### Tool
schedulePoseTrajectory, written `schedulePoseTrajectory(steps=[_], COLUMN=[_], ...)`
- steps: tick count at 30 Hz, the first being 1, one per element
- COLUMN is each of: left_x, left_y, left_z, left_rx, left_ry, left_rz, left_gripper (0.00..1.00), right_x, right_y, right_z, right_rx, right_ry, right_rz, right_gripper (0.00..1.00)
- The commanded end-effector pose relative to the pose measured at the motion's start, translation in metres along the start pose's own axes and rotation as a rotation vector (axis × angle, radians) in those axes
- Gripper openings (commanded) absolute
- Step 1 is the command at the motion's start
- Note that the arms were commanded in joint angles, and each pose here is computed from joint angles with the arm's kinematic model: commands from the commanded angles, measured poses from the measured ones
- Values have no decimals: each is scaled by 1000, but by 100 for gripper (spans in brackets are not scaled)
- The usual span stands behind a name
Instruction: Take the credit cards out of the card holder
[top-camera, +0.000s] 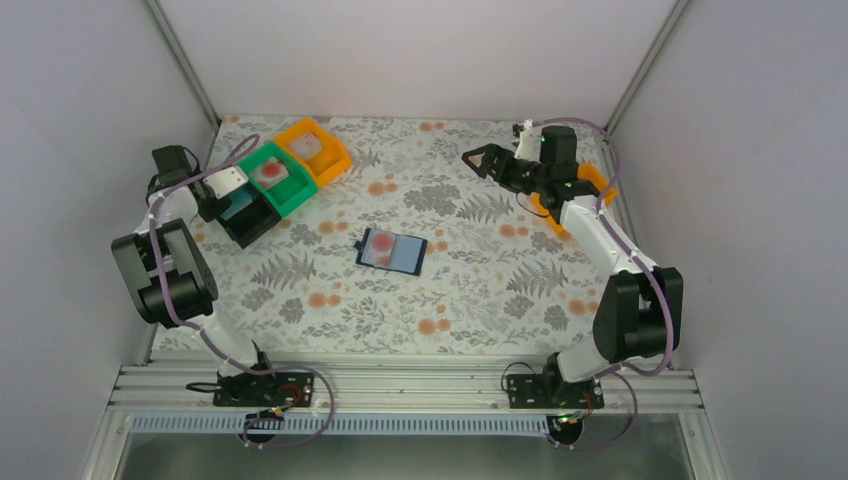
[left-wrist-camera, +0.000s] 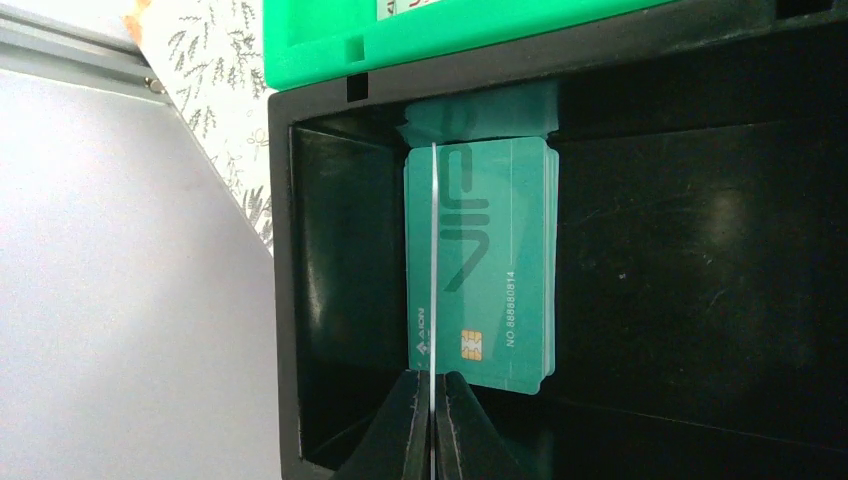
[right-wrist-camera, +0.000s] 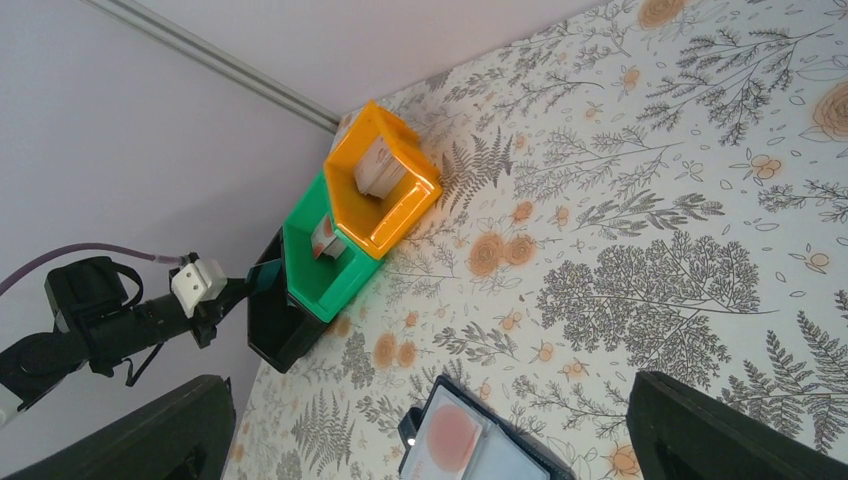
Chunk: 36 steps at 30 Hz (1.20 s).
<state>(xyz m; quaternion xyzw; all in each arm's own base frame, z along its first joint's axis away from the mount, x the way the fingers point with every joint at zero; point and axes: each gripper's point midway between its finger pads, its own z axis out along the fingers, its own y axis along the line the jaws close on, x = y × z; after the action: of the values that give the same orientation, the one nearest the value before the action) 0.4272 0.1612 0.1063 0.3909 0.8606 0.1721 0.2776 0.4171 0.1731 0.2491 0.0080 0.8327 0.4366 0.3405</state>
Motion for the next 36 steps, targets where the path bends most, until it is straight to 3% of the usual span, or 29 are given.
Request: schedulePoseTrajectory(steps=[1,8,17,19,21,26,32,36], left_x=[14,18,15,15,16,6,-22,-35], left_y=[-1,13,25,26,27,21,3,1], left_z=[6,19,37,40,43,34,8,-12], left_rx=[-15,-65,-158,-157,-164,-126,28,54], left_ry=[55,97,166,169,184,149,11,-60], left_rz=[-31,-79,-33,-31,-20,-12,30,52], left_gripper=[2,2,3,10,25,43,61,67], right_x=[-4,-2,1,0,0,2,4,10], right_y=[0,-1,0,0,1,2,3,-2], right_z=[0,-3,-5,-6,-7,-7,-11,-13], right_rx=[-13,-8,-15,-14,-15,-18,-9,18], right_ry=[1,5,8,6,5,9,20,33], right_rz=[1,-4,-2,-3,-7,-11,-26,-34], right_gripper=[99,99,99,99,99,99,99,99])
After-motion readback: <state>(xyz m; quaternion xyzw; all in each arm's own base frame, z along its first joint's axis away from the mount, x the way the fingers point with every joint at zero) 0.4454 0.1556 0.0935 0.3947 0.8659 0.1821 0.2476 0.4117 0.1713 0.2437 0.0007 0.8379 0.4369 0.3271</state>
